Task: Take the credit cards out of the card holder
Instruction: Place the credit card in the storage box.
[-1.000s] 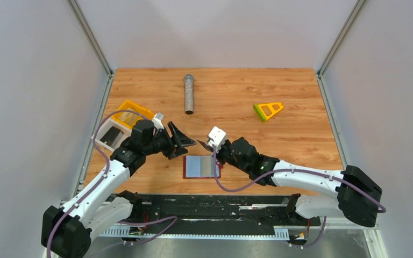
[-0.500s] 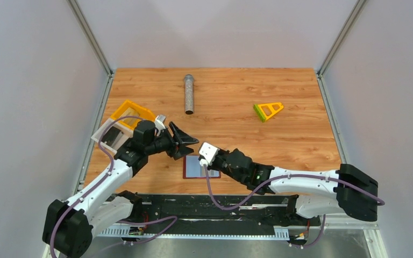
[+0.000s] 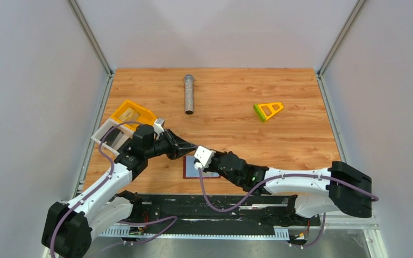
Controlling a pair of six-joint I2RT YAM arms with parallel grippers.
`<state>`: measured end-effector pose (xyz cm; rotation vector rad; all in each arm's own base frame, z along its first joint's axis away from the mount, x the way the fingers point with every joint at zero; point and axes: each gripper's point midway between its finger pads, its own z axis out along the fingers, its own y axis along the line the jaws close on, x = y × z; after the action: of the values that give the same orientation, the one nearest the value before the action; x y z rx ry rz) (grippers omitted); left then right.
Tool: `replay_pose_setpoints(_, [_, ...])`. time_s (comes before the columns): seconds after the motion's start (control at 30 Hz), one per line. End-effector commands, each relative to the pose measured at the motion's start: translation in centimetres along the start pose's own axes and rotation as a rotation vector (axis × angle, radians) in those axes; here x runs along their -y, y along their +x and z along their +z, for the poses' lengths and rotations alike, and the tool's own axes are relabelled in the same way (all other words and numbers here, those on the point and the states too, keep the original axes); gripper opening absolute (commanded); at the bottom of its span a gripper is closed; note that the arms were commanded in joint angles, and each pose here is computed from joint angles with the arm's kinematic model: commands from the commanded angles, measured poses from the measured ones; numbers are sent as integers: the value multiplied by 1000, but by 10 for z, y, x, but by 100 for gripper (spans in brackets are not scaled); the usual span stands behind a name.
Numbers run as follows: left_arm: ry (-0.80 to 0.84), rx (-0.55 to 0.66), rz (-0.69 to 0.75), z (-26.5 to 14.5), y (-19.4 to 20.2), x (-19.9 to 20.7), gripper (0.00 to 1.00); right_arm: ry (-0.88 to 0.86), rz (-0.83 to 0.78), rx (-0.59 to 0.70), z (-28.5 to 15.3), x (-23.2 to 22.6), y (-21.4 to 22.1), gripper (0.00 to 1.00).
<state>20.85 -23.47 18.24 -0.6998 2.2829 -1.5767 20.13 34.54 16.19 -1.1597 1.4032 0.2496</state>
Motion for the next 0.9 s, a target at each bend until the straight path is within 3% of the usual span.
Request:
replay_pose_setpoints(0.0, [56, 0, 9, -2, 0, 11, 15, 37, -24, 51, 4, 7, -23, 0])
replay_pose_setpoints(0.17, [45, -17, 1, 0, 2, 8, 12, 43, -71, 55, 3, 5, -20, 0])
replay_pose_setpoints(0.3, [3, -21, 1, 3, 1, -2, 35, 44, -98, 66, 2, 3, -20, 0])
replay_pose_setpoints(0.4, [-12, -40, 7, 6, 2, -5, 38, 38, -110, 64, 3, 0, -20, 0])
replay_pose_setpoints(0.47, [-13, -45, 11, 7, 2, -6, 33, 37, -114, 66, 3, 0, -20, 0])
replay_pose_setpoints(0.63, [-11, -14, 52, 7, -3, -7, 2, 47, -90, 39, 3, 0, -15, 2])
replay_pose_setpoints(0.77, [15, 20, 173, 8, -10, -7, 0, 22, 20, -21, -2, -5, -8, 30])
replay_pose_setpoints(0.87, [34, 14, 316, 10, -12, -4, 0, -23, 169, -42, -11, -7, -12, 39])
